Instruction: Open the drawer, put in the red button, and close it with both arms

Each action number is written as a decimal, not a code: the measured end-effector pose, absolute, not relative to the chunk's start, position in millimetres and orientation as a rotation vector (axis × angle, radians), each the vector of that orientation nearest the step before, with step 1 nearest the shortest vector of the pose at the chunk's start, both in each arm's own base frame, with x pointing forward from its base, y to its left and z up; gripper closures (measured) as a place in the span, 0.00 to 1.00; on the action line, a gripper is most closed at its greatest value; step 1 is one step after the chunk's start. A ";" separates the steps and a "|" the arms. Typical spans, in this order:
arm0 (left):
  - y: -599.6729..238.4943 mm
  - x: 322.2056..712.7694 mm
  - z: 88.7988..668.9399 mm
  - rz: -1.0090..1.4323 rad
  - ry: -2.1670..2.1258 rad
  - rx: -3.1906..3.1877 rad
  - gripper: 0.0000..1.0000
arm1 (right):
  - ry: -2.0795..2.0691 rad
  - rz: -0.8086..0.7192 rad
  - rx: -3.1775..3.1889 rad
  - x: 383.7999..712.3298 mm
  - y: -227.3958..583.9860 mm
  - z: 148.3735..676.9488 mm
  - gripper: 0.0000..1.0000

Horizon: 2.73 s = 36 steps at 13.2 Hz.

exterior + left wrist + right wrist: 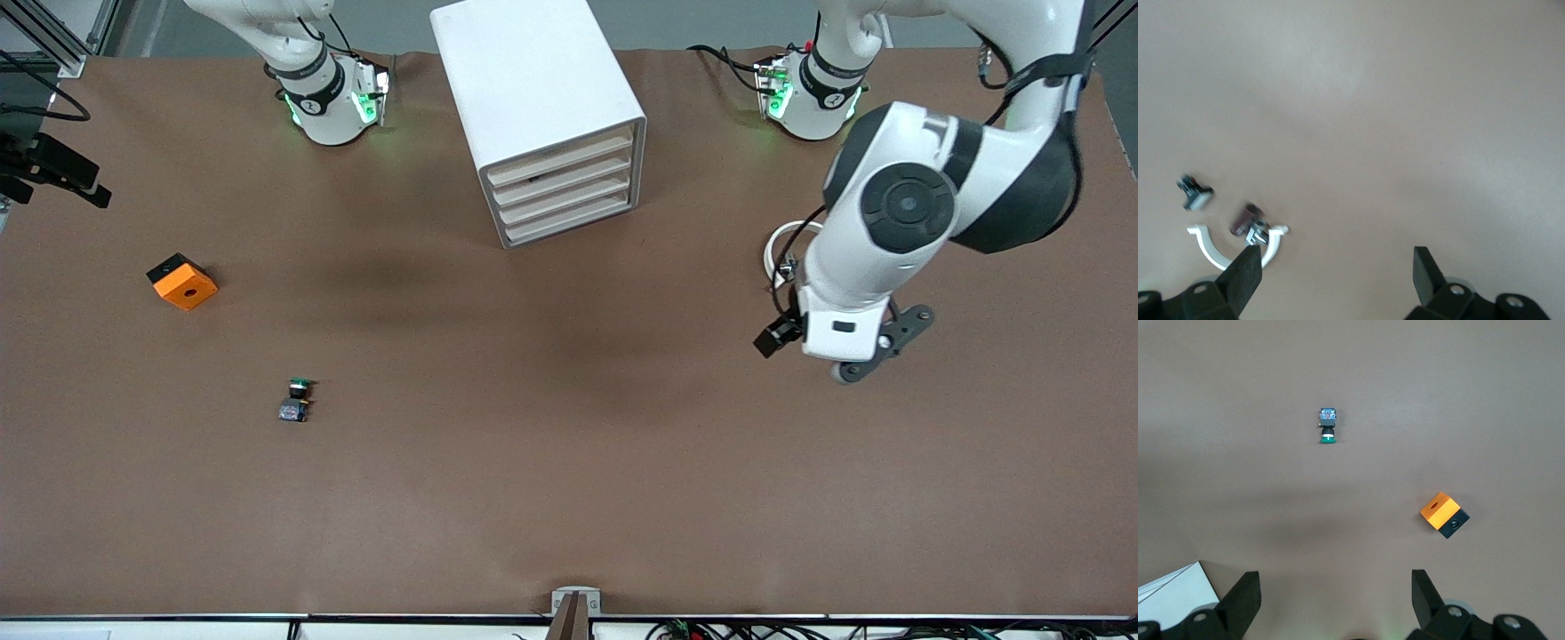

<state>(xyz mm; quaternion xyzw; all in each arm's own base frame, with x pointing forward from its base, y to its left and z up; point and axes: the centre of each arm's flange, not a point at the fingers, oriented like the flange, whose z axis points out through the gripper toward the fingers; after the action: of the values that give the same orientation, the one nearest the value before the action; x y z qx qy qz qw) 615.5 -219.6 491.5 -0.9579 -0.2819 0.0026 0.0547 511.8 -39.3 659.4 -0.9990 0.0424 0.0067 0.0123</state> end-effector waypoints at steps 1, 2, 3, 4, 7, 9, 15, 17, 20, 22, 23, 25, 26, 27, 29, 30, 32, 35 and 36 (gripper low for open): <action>-200.3 617.4 504.6 -0.006 -0.820 -2.921 0.00 | 0.132 0.021 -3.114 511.9 -39.2 659.4 0.00; -179.1 618.0 519.2 -0.018 -0.782 -2.932 0.00 | 0.132 0.021 -3.114 511.9 -39.3 659.4 0.00; -158.4 616.5 534.8 -0.027 -0.733 -2.942 0.00 | 0.132 0.021 -3.114 511.9 -39.3 659.4 0.00; -137.9 612.4 552.5 -0.036 -0.677 -2.951 0.00 | 0.132 0.021 -3.114 511.9 -39.3 659.3 0.00; -94.6 587.9 604.7 -0.071 -0.468 -2.972 0.00 | 0.131 0.021 -3.114 511.9 -39.0 659.2 0.00; -69.2 563.6 632.4 -0.077 -0.360 -2.997 0.00 | 0.130 0.022 -3.114 511.9 -38.7 659.1 0.00; -19.7 519.3 669.9 -0.113 -0.177 -3.071 0.00 | 0.131 0.024 -3.114 511.6 -38.9 659.0 0.00; -23.5 513.2 673.6 -0.123 -0.166 -3.071 0.00 | 0.131 0.029 -3.114 511.2 -39.0 658.9 0.00; -24.8 508.8 677.3 -0.133 -0.163 -3.071 0.00 | 0.131 0.030 -3.114 511.0 -38.9 658.9 0.00; -26.0 508.6 676.1 -0.129 -0.159 -3.071 0.00 | 0.131 0.030 -3.114 511.0 -38.8 658.8 0.00; -28.0 508.2 675.0 -0.121 -0.155 -3.078 0.00 | 0.131 0.031 -3.114 511.0 -38.7 658.8 0.00; -34.8 507.2 672.7 -0.101 -0.144 -3.110 0.00 | 0.131 0.031 -3.114 511.0 -38.7 658.8 0.00; -38.3 506.6 671.2 -0.091 -0.136 -3.118 0.00 | 0.131 0.031 -3.114 511.0 -38.7 658.8 0.00; -42.4 506.1 669.0 -0.081 -0.124 -3.120 0.00 | 0.130 0.031 -3.114 511.0 -38.7 658.8 0.00; -51.0 504.7 661.0 -0.055 -0.099 -3.118 0.00 | 0.129 0.031 -3.114 511.0 -38.1 658.8 0.00; -53.1 503.5 654.4 -0.037 -0.093 -3.116 0.00 | 0.128 0.031 -3.114 511.1 -37.9 658.8 0.00; -53.6 501.9 644.4 -0.018 -0.091 -3.114 0.00 | 0.128 0.028 -3.114 511.0 -37.7 659.5 0.00; -53.7 502.0 634.0 -0.014 -0.088 -3.113 0.00 | 0.127 0.025 -3.115 511.0 -37.4 660.0 0.00; -53.7 503.2 629.5 -0.018 -0.080 -3.114 0.00 | 0.127 0.025 -3.115 511.0 -37.3 660.1 0.00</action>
<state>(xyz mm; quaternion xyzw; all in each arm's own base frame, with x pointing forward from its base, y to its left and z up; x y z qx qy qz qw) 503.2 -53.7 629.5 -0.9996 -0.0258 -0.0057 0.0134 511.0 -37.3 660.1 -0.9991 0.0406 0.0080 0.0122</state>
